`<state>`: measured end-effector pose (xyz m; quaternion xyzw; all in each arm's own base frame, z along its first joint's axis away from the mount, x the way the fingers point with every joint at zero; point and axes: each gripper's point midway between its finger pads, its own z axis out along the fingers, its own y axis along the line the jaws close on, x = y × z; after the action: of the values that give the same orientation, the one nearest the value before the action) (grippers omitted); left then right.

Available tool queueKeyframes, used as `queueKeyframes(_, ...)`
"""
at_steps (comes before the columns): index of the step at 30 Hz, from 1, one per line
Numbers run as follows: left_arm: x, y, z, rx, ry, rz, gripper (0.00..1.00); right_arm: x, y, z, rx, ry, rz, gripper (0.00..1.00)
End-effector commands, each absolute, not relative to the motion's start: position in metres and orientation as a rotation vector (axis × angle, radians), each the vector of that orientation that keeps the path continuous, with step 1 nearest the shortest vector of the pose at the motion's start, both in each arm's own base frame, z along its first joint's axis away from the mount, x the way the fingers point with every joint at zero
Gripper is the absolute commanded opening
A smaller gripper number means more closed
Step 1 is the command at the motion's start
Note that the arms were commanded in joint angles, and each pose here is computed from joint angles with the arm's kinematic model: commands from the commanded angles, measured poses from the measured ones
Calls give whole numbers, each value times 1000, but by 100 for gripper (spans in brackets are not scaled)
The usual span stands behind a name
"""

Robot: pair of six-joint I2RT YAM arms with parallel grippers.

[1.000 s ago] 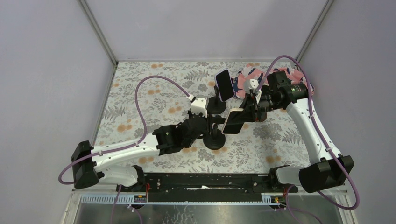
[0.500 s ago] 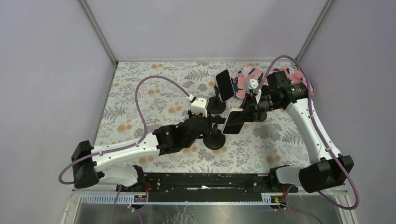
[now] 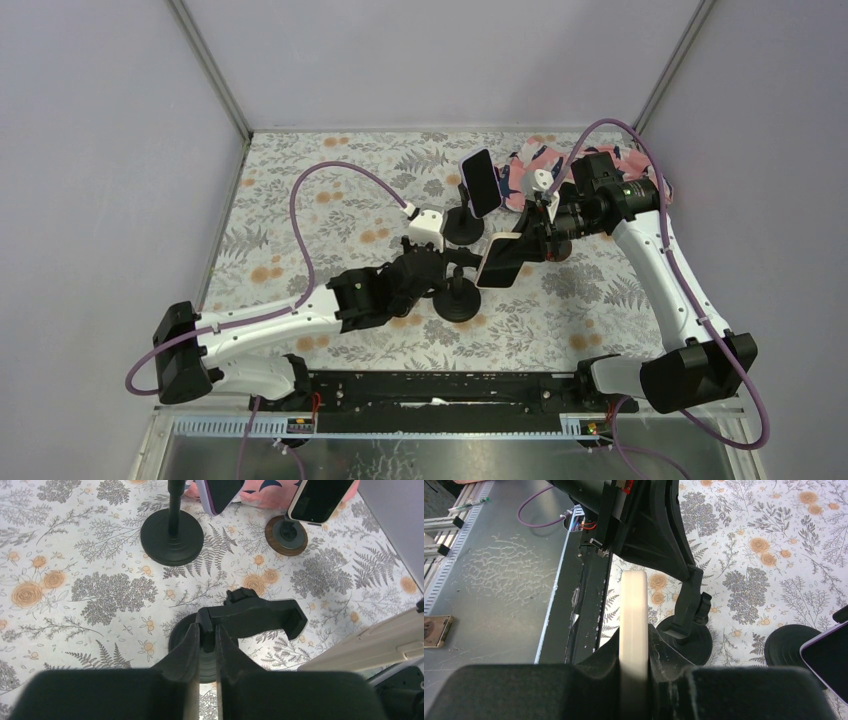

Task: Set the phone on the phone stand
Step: Adjust the phone stand at the center of the board.

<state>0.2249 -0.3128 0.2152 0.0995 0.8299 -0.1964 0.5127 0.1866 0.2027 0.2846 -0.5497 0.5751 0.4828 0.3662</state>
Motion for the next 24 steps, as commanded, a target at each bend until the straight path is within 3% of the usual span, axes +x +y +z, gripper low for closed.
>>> queueKeyframes(1, 225, -311, 219, 244, 1990, -450, 8, 180, 205, 303, -1387, 1400, 1274, 0)
queueKeyframes(4, 224, -312, 222, 247, 1987, -460, 0, 180, 205, 304, -1387, 1400, 1274, 0)
queueKeyframes(24, 214, -328, 243, 422, 1835, -755, 0, 154, 265, 303, -1665, 1114, 1482, 0)
